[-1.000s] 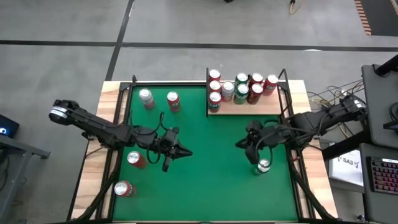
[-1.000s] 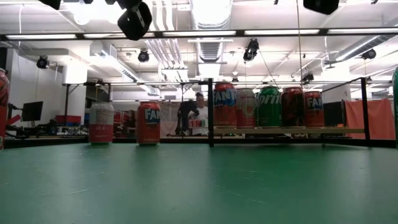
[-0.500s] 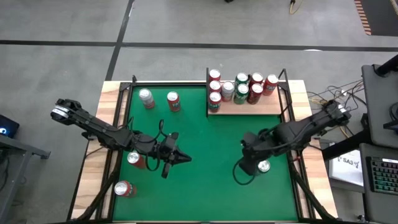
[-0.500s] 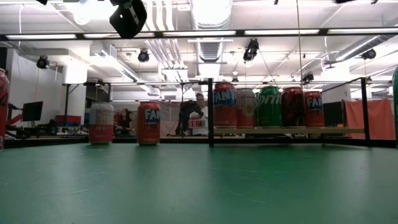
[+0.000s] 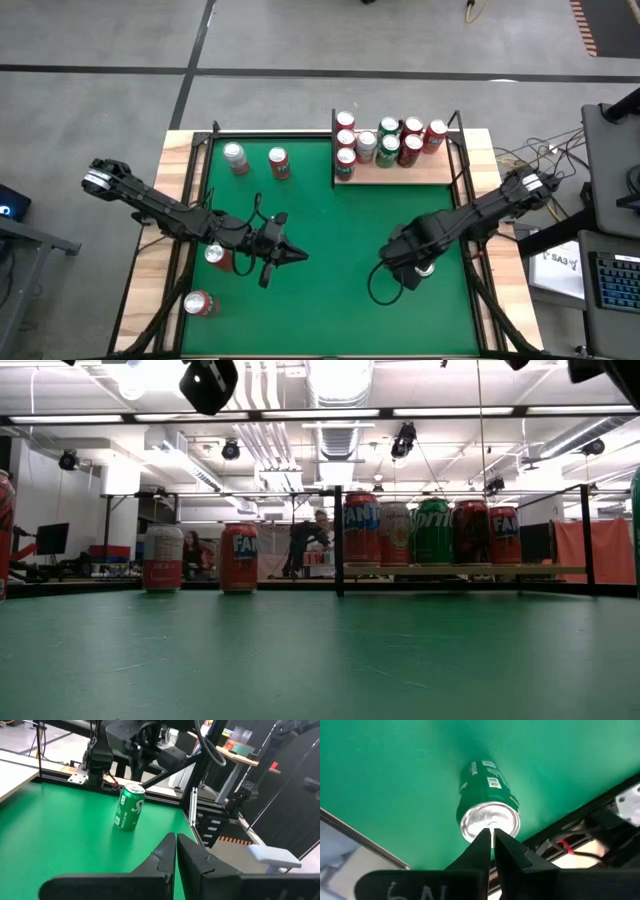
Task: Place canned beverage on shelf
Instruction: Put the green soda can on the shelf aligned with the other green soda cans
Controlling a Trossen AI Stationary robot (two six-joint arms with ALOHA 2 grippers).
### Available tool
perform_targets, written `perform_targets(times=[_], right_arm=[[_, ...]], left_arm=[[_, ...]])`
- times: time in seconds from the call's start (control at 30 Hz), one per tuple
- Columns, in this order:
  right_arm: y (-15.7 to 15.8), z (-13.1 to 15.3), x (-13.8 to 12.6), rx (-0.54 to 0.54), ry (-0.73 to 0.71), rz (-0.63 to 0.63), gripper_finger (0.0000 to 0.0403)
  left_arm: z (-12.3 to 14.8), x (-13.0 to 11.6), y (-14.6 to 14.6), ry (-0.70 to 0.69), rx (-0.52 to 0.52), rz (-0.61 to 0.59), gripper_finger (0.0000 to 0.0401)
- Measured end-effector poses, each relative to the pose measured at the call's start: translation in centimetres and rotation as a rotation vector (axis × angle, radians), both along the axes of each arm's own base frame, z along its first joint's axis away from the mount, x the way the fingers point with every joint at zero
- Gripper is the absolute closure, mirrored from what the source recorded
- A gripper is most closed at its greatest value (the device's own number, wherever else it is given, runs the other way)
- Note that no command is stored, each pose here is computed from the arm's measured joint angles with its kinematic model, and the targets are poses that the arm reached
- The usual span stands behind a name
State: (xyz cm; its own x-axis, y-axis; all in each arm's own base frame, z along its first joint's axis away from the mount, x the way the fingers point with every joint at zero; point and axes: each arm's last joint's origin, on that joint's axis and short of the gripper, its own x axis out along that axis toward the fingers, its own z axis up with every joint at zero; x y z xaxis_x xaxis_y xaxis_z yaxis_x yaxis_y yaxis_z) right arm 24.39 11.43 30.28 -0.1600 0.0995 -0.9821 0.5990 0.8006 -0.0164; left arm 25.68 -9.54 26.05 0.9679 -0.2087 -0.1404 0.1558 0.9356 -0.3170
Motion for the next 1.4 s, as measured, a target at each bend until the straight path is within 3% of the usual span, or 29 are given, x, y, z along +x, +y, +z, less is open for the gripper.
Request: perform_targets(times=[0.13,0.27,0.5,0.67,0.8,0.87,1.0,1.1,1.4], right_arm=[[0.1,-0.9,0.6,-0.020,0.051,-0.115,0.0386],[0.2,-1.0,0.8,0.058,0.096,-0.144,0.0349],[0.3,0.5,0.2,0.122,-0.001,-0.198,0.0218],[0.0,1.2,-0.4,0.065,-0.061,-0.234,0.0128],[-0.2,1.2,-0.2,0.014,-0.119,-0.154,0.0081],[-0.3,1.2,-0.1,-0.017,-0.135,-0.161,0.0067],[-0.2,1.2,-0.2,-0.007,-0.094,-0.341,0.0055],[0.1,1.2,-0.5,0.013,-0.055,-0.379,0.0053],[1.2,0.0,-1.4,-0.075,-0.039,-0.439,0.0053]], left_arm=[[0.0,0.0,0.0,-0.010,0.036,-0.005,0.0401],[0.3,0.0,0.0,-0.050,0.071,-0.008,0.0401],[0.5,0.1,0.0,-0.072,0.082,-0.004,0.0401],[0.5,0.1,0.0,-0.073,0.111,-0.008,0.0401],[0.5,0.1,0.0,-0.082,0.128,-0.008,0.0401],[0.6,0.1,0.0,-0.086,0.133,-0.008,0.0401],[0.6,0.1,0.0,-0.086,0.134,-0.008,0.0401],[0.6,0.1,0.1,-0.085,0.135,0.001,0.0401],[0.6,0.1,0.1,-0.086,0.138,0.001,0.0401]])
